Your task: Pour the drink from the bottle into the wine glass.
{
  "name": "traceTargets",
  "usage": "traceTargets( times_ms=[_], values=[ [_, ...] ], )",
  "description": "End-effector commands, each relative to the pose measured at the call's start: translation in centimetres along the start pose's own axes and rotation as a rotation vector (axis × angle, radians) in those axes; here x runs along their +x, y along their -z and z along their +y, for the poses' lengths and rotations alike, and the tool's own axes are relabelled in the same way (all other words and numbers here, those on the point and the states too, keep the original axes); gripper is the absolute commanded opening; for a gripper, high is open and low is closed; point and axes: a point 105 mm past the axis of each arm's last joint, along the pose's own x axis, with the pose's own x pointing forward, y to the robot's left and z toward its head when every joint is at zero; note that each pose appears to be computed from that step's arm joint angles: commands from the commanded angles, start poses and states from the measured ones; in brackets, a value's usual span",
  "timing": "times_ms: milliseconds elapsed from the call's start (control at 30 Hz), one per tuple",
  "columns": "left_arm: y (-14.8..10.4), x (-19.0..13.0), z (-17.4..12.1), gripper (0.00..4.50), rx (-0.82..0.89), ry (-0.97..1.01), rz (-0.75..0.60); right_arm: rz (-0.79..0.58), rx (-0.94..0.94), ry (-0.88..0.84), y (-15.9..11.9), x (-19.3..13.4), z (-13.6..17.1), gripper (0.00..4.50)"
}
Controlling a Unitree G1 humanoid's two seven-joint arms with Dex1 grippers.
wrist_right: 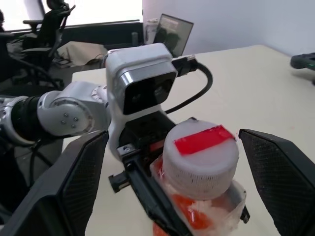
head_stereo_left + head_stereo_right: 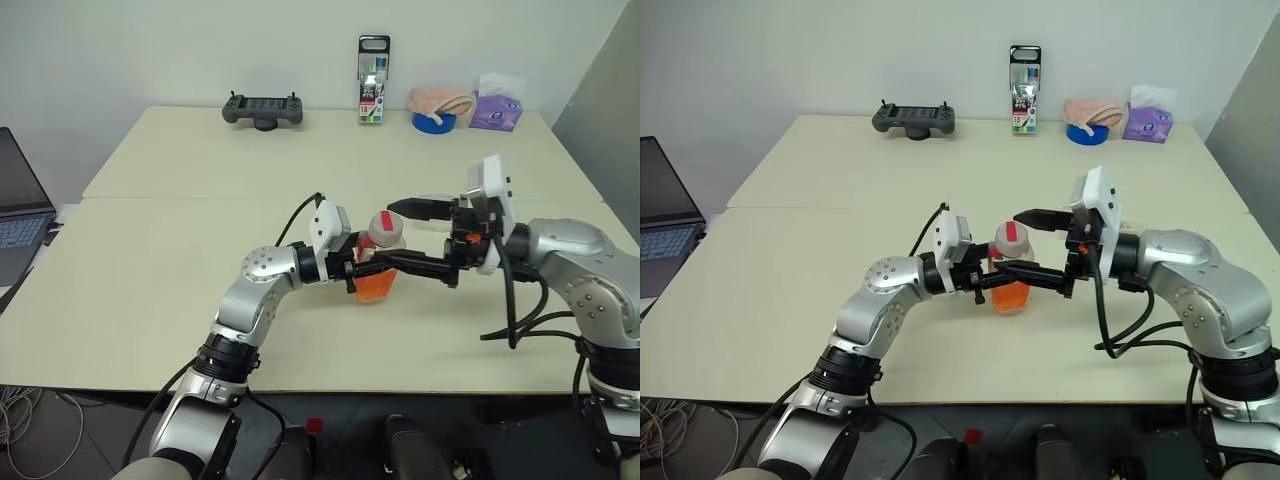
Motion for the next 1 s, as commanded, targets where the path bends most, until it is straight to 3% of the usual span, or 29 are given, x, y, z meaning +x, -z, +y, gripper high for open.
traceTargets(
  times_ms=[33, 333, 600, 1000],
  values=[
    [-1.9, 0.3, 0.1, 1.69, 0.059, 0.007, -0.044, -0.032, -0.068, 0.044, -1.7, 0.8, 0.1, 4.5],
    [-1.7, 0.2, 0.0, 1.69, 0.057, 0.001, -0.042, 0.029, -0.078, 0.082, 0.1, 1.7, -0.6, 4.5],
    [-1.6, 0.4, -0.1, 1.69, 0.054, 0.002, -0.048, -0.015, -0.06, 0.131, -0.2, 3.1, -1.7, 4.5],
    [-1.7, 0.6, -0.2, 1.69, 0.056, 0.016, -0.051, 0.014, -0.078, 0.216, -0.1, 1.0, -3.6, 4.5]
  ],
)
